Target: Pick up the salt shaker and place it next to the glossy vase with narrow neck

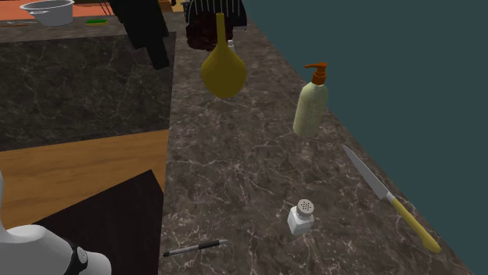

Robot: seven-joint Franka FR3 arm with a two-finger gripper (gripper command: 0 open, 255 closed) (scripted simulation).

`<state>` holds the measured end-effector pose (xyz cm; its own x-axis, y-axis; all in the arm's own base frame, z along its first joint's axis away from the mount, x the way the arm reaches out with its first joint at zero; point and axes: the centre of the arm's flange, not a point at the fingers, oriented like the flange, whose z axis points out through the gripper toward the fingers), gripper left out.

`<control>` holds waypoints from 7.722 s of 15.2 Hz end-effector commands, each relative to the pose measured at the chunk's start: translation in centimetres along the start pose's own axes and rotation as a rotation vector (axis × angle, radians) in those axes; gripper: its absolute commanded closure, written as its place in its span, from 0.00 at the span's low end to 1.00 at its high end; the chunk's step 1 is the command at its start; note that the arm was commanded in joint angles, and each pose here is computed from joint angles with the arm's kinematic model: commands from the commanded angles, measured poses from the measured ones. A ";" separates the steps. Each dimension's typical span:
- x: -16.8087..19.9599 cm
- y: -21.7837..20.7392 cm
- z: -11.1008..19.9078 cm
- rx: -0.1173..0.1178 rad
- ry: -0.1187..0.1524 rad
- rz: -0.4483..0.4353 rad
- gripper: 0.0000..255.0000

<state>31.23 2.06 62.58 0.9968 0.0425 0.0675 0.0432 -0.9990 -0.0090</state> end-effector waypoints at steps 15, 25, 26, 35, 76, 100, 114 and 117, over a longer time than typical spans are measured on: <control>4.3 13.1 12.0 -0.007 0.038 -0.038 0.00; 8.0 22.4 20.3 -0.012 0.065 -0.065 0.00; 8.4 23.4 21.2 -0.012 0.067 -0.067 0.00; 9.6 25.6 26.3 -0.013 0.074 -0.074 0.00; 10.4 25.5 15.6 -0.013 0.074 -0.074 1.00; 11.3 25.4 2.9 -0.013 0.074 -0.074 1.00; 11.8 25.4 -4.5 -0.013 0.074 -0.074 1.00; 11.9 25.3 -6.0 -0.013 0.074 -0.074 1.00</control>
<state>43.82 -22.90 68.54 0.9832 0.1155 0.1412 0.1149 -0.9933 0.0121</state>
